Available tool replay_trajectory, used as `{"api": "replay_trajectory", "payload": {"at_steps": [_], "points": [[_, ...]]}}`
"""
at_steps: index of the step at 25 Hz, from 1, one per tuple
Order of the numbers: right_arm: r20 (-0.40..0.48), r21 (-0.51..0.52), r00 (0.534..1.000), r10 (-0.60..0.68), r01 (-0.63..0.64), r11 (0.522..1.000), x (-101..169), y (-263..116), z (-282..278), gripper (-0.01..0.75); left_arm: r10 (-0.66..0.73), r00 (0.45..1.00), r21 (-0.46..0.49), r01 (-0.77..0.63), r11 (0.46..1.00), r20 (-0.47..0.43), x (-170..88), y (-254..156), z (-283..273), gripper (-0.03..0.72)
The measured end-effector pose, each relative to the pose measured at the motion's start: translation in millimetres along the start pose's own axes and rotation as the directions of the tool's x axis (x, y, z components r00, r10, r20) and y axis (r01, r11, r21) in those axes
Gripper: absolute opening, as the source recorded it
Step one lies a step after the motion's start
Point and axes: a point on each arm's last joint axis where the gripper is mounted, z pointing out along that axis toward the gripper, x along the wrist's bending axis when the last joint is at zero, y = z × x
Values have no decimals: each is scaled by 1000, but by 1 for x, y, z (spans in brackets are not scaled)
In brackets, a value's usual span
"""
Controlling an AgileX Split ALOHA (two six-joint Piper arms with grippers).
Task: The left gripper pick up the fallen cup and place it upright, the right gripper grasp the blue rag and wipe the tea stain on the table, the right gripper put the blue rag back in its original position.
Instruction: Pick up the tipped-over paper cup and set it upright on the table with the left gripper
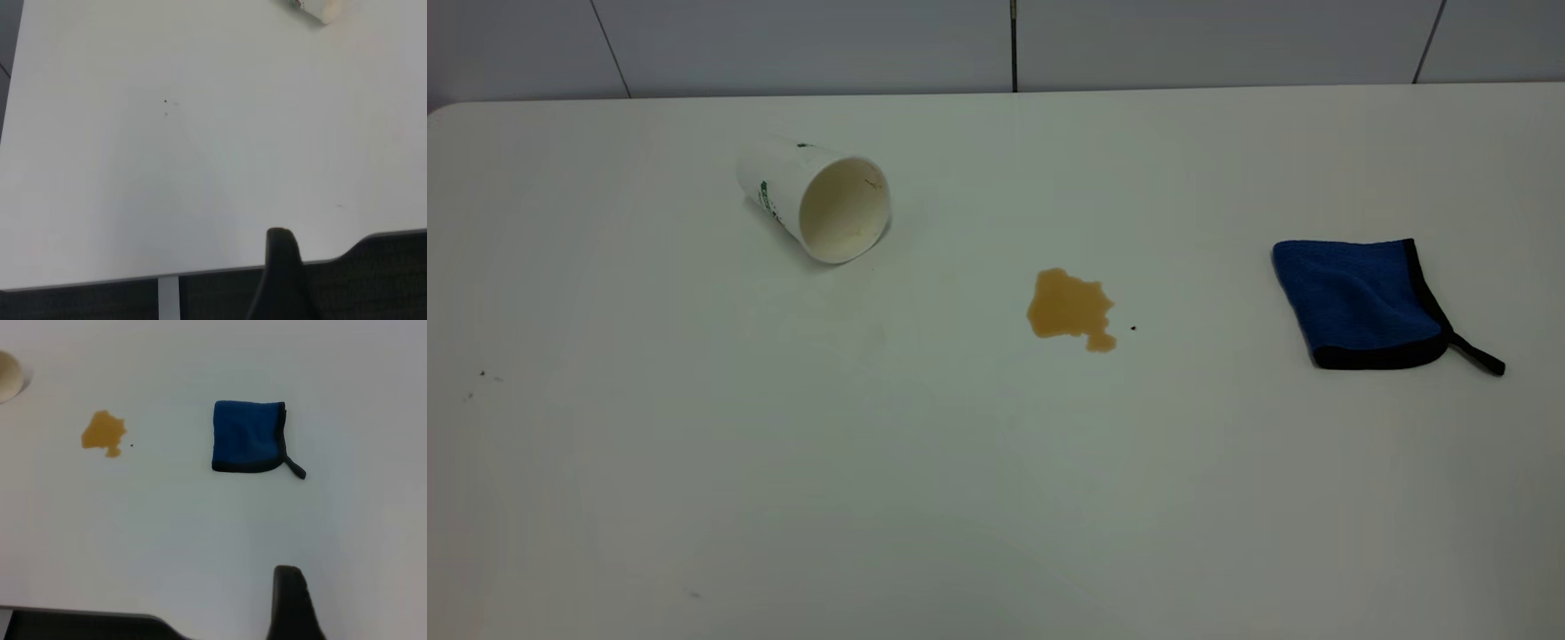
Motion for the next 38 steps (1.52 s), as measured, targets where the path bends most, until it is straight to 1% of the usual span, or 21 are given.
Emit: {"api": "replay_trajectory", "payload": {"at_steps": [14,15,17,20,22,24,27,30,34,36,38], "points": [[0,0,1000,0,0,1000,0,0,0,534,-9,1000,-4,9,1000,-1,0,0,0,583],[0,0,1000,0,0,1000,0,0,0,534,-17,1000,-6,17,1000,-8,1,1,0,583],[0,0,1000,0,0,1000,0,0,0,534,-31,998,-5,31,1000,-48,4,2,1,583],[0,0,1000,0,0,1000,0,0,0,534,-47,994,59,53,997,-101,11,10,8,583],[0,0,1000,0,0,1000,0,0,0,534,-43,994,101,53,993,-102,13,25,17,583],[0,0,1000,0,0,1000,0,0,0,534,-38,994,107,49,993,-99,14,44,28,588],[0,0,1000,0,0,1000,0,0,0,534,-24,995,145,37,989,-92,18,75,52,595],[0,0,1000,0,0,1000,0,0,0,534,7,997,232,10,973,-70,21,103,86,597],[0,0,1000,0,0,1000,0,0,0,534,34,999,302,-23,953,-32,23,135,131,594],[0,0,1000,0,0,1000,0,0,0,534,52,999,314,-46,948,-9,21,147,152,591],[0,0,1000,0,0,1000,0,0,0,534,92,995,309,-97,946,30,11,158,174,591]]}}
